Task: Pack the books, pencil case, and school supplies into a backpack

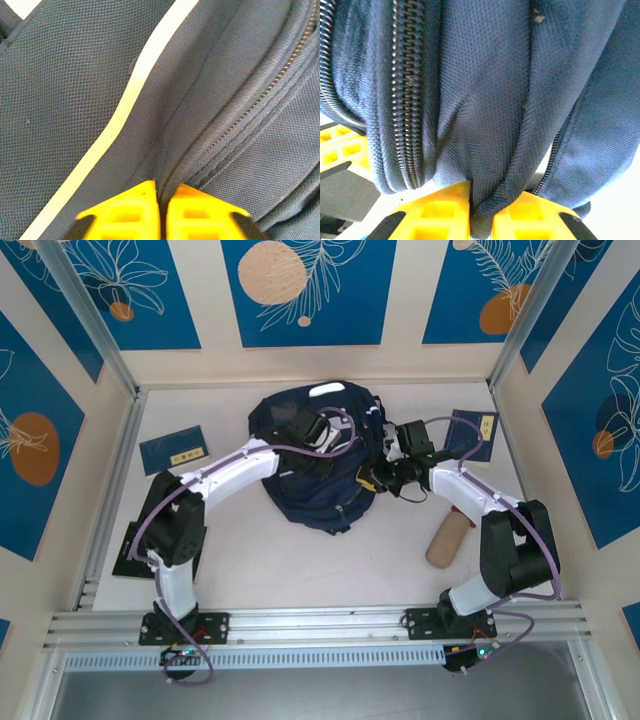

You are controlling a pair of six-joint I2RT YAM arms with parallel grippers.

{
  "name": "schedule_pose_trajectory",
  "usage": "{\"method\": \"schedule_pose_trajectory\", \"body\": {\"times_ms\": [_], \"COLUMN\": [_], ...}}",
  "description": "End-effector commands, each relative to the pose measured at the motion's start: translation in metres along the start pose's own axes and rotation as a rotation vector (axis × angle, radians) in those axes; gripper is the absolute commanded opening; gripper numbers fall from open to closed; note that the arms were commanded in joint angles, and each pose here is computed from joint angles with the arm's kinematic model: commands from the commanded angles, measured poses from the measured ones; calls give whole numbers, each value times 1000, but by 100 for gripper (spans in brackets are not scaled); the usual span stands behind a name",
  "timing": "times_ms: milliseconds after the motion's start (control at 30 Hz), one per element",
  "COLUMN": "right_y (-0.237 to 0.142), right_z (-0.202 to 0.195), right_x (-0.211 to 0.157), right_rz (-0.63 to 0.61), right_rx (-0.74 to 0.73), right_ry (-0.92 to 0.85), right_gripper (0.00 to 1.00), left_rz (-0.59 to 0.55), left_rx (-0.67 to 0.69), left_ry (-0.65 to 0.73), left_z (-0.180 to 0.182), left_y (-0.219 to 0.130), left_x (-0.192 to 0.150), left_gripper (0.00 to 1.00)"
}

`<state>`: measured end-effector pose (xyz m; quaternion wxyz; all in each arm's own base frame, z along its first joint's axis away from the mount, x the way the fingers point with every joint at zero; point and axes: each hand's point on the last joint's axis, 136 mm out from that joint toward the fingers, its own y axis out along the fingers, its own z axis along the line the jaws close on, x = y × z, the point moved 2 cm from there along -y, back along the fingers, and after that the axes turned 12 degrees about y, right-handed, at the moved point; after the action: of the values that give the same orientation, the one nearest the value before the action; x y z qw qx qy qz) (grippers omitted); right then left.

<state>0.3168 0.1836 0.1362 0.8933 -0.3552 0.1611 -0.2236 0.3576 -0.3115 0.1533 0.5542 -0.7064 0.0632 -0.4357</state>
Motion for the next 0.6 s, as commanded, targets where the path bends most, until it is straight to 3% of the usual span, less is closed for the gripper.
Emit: {"method": "schedule_pose_trajectory", "body": {"times_ms": [0, 100, 200, 400, 567], "right_y": [-2, -1, 2, 11, 14], "right_z": [18, 29, 43, 61, 69], "right_x": [-13, -22, -29, -40, -45], "right_rz": [48, 72, 89, 129, 142], "right_rx": [36, 54, 70, 87, 96], "right_ry": [-37, -58, -81, -107, -114], "right_gripper": [11, 10, 9, 8, 8], "left_rz": [-60, -40, -31, -37, -42], "left_rx": [32, 89, 107, -98, -145], "left_ry": [-117, -220, -326, -438, -446], "left_z": [8, 16, 17, -22, -50], "left_y": [-45, -64, -82, -84, -77], "left_x": [8, -9, -34, -74, -87], "left_gripper": [27, 44, 55, 58, 55]}}
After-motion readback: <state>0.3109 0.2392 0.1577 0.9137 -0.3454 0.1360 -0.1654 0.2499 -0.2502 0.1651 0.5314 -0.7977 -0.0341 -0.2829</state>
